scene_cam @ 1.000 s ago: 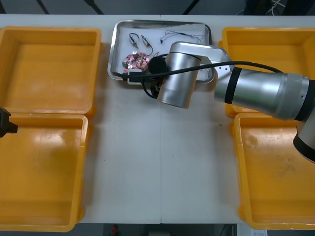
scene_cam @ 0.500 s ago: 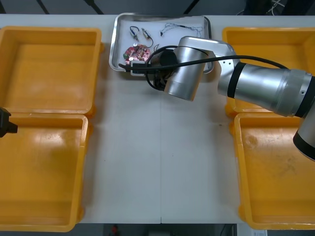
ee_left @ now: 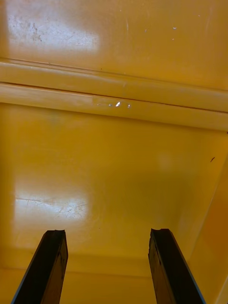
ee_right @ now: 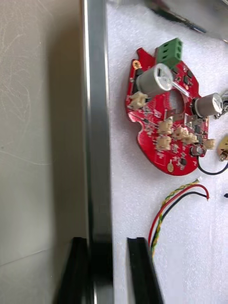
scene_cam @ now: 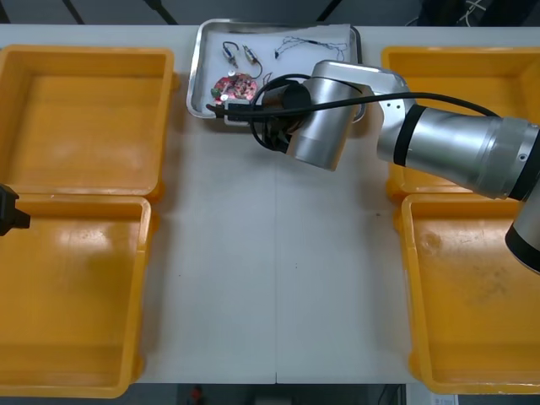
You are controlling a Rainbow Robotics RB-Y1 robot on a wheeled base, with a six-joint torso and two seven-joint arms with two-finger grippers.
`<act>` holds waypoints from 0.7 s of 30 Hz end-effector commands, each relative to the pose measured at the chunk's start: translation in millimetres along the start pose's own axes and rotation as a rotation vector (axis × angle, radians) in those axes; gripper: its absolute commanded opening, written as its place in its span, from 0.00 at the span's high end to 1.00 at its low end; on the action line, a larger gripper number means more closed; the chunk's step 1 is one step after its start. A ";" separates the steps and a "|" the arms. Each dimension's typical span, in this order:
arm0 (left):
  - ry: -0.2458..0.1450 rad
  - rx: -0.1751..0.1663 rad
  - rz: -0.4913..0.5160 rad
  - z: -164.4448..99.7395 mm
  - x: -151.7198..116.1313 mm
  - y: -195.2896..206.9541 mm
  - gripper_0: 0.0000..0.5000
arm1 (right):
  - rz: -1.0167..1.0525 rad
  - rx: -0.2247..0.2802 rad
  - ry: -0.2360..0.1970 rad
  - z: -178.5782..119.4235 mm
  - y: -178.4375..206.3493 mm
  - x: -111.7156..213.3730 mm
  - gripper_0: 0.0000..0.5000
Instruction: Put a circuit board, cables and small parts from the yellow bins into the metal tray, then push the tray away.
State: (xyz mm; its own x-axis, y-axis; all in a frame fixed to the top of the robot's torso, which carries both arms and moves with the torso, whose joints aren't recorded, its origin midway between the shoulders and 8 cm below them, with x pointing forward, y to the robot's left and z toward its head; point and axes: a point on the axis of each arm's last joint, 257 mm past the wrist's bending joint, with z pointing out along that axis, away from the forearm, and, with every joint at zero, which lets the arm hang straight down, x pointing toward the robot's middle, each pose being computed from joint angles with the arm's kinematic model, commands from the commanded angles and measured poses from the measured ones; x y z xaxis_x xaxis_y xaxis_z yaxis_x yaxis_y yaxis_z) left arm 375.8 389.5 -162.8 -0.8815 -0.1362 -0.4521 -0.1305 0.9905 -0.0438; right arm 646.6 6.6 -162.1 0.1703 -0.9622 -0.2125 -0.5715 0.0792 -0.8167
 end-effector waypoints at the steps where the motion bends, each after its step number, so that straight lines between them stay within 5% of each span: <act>1: -0.024 -0.036 0.098 -13.9 -9.0 7.8 0.00 | -0.092 0.064 -0.030 -15.8 -39.5 -11.9 0.06; 2: -0.024 -0.036 0.098 -13.9 -9.0 7.8 0.00 | -0.089 0.062 -0.031 -16.4 -39.5 -12.3 0.00; 10: -0.024 -0.036 0.098 -13.9 -9.0 7.8 0.00 | -0.051 -0.019 -0.004 -40.0 -22.4 -1.0 0.00; 15: -0.024 -0.036 0.098 -13.9 -9.0 7.8 0.00 | -0.040 -0.037 0.045 -70.2 -26.2 6.0 0.00; 21: -0.024 -0.036 0.098 -13.9 -9.0 7.8 0.00 | 0.060 -0.120 0.121 -110.5 -20.3 19.3 0.00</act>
State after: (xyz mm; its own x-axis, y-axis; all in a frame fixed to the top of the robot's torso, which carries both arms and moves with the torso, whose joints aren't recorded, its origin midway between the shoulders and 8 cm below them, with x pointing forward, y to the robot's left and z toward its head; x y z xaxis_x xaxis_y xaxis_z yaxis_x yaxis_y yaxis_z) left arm 375.8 389.3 -162.8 -0.8815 -0.1357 -0.4523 -0.1300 0.9906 -0.0438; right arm 574.2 -41.3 -147.2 0.0661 -0.9896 -0.1276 -0.6989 0.0453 -0.7137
